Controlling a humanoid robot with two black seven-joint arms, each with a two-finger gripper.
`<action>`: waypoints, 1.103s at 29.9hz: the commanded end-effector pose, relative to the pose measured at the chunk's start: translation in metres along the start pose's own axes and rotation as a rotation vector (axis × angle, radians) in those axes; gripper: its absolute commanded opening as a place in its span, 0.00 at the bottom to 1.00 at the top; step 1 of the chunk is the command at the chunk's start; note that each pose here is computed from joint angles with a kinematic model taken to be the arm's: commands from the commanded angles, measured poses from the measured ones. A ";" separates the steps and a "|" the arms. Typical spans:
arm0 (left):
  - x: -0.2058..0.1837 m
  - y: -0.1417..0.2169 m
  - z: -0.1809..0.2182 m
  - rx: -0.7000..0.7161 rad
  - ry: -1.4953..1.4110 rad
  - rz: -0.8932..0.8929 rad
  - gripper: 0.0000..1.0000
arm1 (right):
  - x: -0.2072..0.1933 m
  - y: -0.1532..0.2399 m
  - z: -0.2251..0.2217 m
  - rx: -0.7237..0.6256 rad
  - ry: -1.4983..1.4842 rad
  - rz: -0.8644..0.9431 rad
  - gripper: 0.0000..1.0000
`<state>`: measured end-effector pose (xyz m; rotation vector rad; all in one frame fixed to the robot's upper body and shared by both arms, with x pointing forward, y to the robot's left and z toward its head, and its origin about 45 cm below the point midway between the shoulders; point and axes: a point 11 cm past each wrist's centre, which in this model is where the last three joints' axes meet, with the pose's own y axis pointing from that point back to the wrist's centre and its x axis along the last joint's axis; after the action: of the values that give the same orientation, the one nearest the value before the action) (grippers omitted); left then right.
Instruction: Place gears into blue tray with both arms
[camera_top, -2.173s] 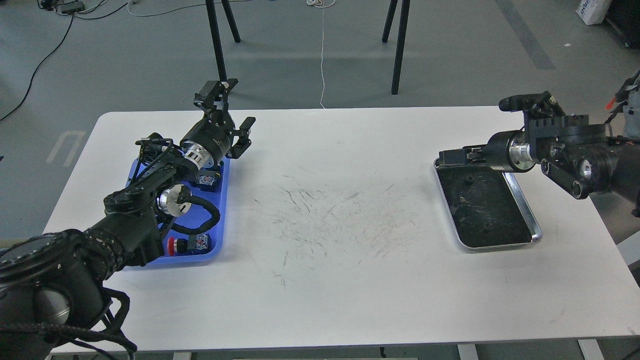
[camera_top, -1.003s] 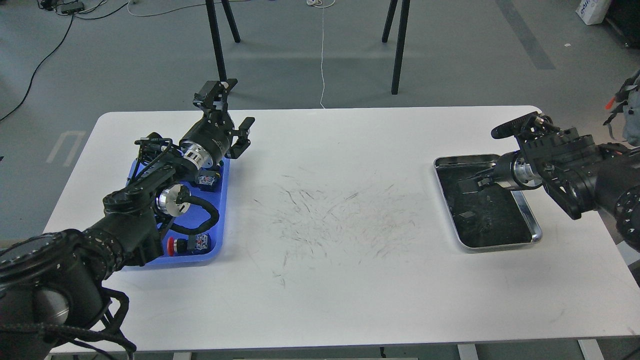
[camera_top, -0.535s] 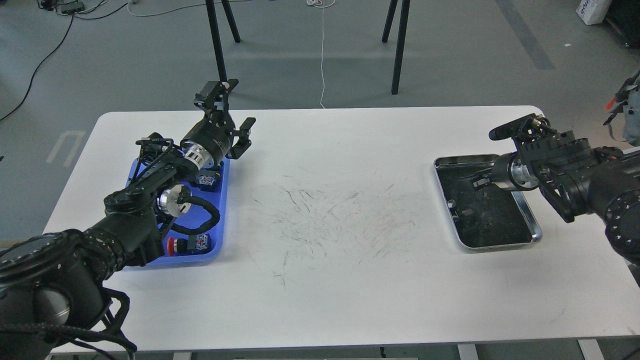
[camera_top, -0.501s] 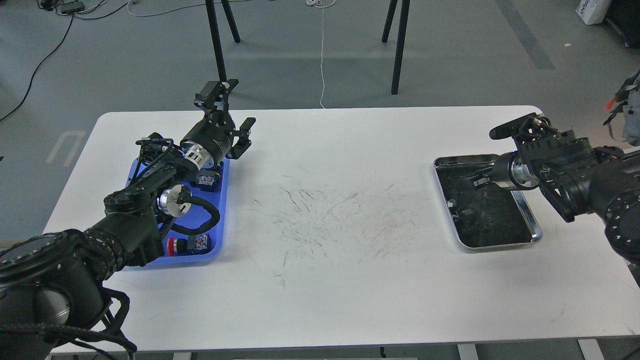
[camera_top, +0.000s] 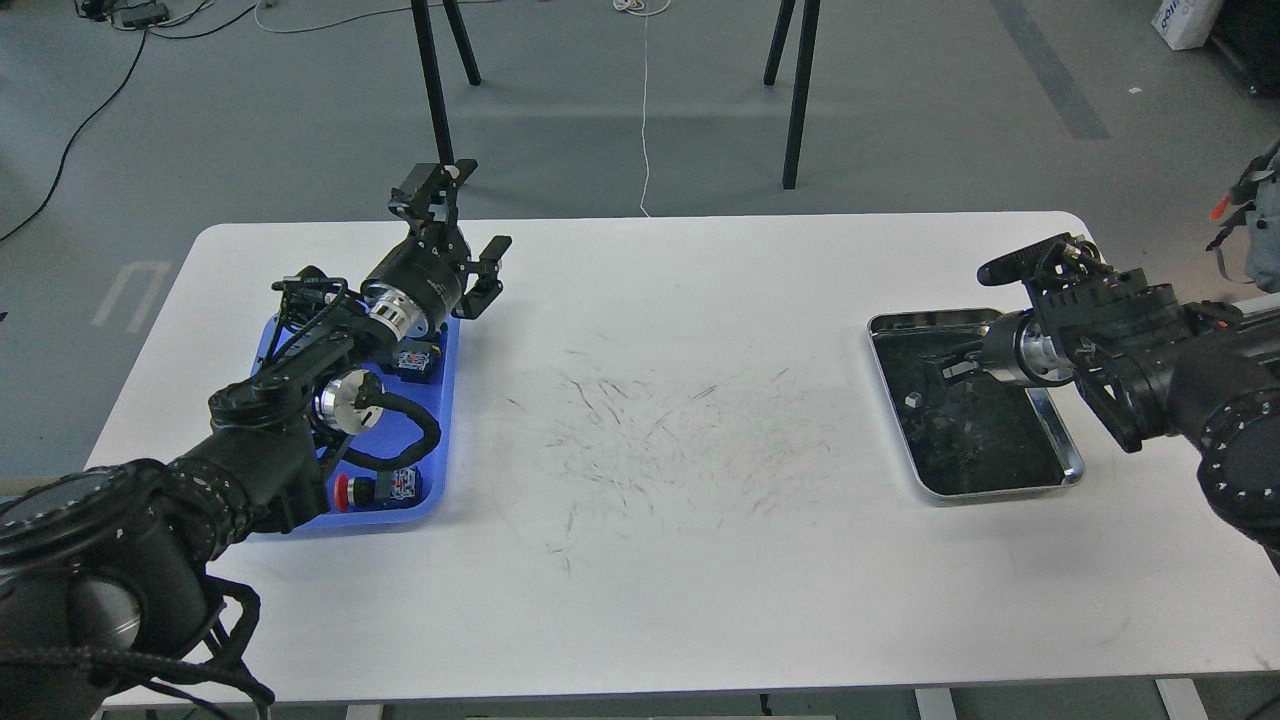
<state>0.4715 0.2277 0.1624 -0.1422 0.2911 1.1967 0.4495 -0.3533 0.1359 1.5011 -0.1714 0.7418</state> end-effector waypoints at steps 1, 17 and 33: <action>-0.001 0.000 0.000 0.001 -0.001 -0.001 1.00 | 0.000 -0.001 -0.001 0.000 0.001 0.002 0.49; 0.000 0.000 -0.001 0.002 -0.002 -0.001 1.00 | 0.000 -0.004 0.000 -0.028 -0.001 0.023 0.34; 0.003 0.002 0.000 0.003 -0.007 0.006 1.00 | -0.001 -0.006 -0.004 -0.021 -0.001 0.021 0.17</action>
<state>0.4709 0.2307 0.1612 -0.1347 0.2879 1.2018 0.4501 -0.3503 0.1295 1.4805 -0.1947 0.7523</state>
